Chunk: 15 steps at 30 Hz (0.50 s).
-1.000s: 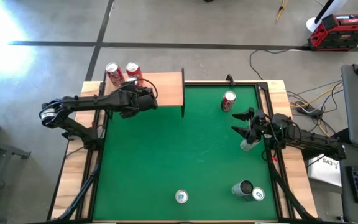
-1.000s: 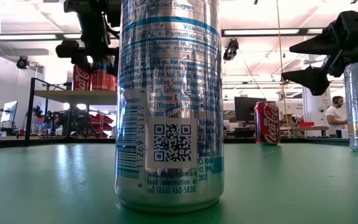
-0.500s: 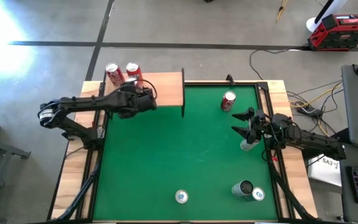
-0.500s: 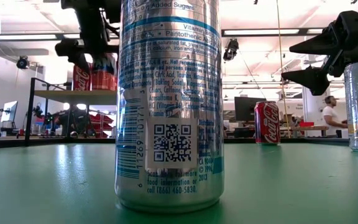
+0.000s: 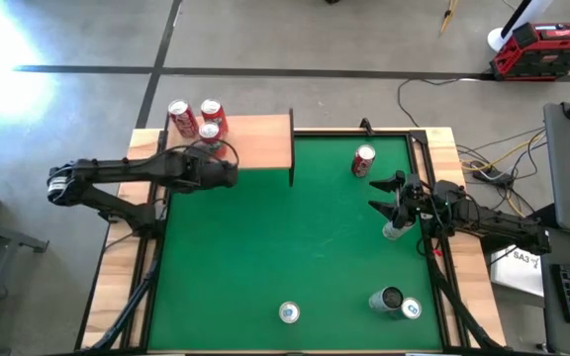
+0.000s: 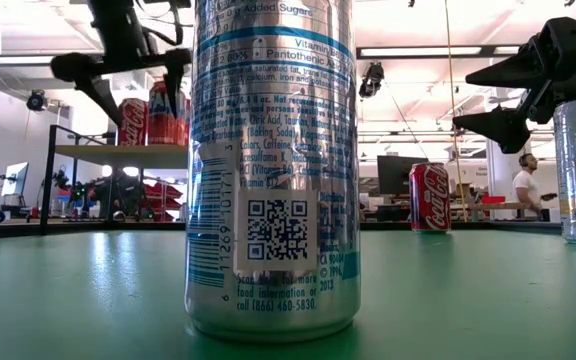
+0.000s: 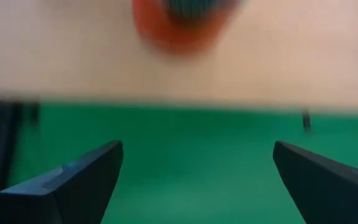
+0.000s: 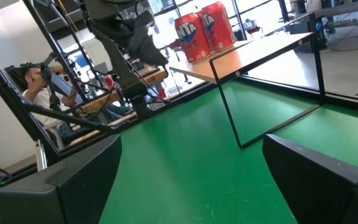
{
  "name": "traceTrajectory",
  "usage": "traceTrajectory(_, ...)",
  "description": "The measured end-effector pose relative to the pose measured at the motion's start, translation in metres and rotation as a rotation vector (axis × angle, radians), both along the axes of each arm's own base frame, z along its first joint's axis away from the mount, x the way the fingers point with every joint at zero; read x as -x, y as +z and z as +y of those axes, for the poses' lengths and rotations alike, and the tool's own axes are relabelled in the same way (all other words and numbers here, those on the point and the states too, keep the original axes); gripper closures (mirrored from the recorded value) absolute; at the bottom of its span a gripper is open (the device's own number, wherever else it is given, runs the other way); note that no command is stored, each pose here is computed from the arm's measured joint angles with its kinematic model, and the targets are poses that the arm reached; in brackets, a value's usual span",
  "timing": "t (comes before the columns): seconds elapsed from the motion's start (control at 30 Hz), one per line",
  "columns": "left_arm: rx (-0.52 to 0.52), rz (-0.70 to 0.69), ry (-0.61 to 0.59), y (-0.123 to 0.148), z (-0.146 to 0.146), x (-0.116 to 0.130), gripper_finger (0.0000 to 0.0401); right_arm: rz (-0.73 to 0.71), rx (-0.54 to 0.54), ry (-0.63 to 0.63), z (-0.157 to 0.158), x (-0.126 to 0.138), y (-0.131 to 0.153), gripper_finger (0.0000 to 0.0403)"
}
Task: Place canned beverage on shelf
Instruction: Put the left blue soda can on the shelf
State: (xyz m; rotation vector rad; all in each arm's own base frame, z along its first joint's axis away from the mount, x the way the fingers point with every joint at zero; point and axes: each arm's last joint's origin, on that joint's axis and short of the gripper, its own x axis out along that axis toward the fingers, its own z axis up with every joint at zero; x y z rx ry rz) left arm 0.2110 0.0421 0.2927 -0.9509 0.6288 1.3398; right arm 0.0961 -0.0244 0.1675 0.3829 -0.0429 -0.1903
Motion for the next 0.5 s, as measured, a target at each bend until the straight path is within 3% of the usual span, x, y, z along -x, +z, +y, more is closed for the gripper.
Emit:
traceTrajectory(0.17,0.174,-0.043,-0.05,-0.005,-0.018,-0.008,0.0003,0.0,0.0,0.0,0.0,0.0,0.0,0.0021)
traceTrajectory(0.5,0.24,-0.094,-0.105,-0.012,-0.072,-0.041,0.0038,-0.001,0.0,0.0,0.0,0.0,0.0,0.0021)
